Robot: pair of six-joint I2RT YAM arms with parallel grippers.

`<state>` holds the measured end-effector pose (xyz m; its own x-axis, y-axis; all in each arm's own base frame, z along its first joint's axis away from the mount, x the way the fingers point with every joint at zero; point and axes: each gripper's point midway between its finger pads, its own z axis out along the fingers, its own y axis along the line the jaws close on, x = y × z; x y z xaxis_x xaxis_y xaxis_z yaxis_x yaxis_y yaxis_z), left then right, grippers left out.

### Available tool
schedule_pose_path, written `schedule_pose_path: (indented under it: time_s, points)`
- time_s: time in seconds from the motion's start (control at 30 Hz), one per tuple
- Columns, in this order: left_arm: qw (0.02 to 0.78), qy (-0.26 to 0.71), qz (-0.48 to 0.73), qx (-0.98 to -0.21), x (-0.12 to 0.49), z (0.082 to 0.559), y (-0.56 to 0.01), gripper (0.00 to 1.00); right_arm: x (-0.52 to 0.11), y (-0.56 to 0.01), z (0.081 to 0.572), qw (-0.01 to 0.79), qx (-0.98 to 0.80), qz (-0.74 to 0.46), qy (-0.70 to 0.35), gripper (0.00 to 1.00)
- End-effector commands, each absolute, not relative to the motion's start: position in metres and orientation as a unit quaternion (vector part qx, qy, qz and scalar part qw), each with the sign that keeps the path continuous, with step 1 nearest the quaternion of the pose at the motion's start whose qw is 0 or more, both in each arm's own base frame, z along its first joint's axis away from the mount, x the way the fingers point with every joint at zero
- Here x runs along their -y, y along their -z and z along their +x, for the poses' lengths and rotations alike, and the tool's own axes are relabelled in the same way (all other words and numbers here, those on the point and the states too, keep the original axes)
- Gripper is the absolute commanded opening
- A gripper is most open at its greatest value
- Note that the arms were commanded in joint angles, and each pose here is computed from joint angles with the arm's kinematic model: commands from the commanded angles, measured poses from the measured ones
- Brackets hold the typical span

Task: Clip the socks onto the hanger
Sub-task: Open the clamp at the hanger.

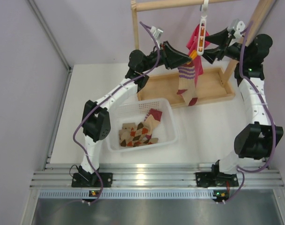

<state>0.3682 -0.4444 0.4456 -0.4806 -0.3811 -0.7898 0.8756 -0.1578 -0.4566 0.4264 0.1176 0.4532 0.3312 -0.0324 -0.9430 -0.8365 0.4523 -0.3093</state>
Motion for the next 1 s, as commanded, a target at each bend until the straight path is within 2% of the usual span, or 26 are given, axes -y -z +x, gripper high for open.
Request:
schedule_pose_path:
  time_s: [0.0,0.17,0.57,0.97]
  points:
    - [0.461,0.719,0.288,-0.432,0.427,0.342,-0.486,0.00,-0.124,-0.464,0.421,0.692,-0.480,-0.461,-0.281,0.65]
    - [0.460,0.719,0.288,-0.433,0.427,0.343,-0.485,0.00,-0.123,-0.466,0.427,0.691,-0.482,-0.454,-0.289,0.62]
    - [0.461,0.719,0.288,-0.433,0.428,0.344,-0.483,0.00,-0.136,-0.477,0.418,0.673,-0.476,-0.445,-0.350,0.63]
    - [0.461,0.719,0.287,-0.434,0.427,0.345,-0.483,0.00,-0.141,-0.488,0.408,0.678,-0.459,-0.451,-0.356,0.65]
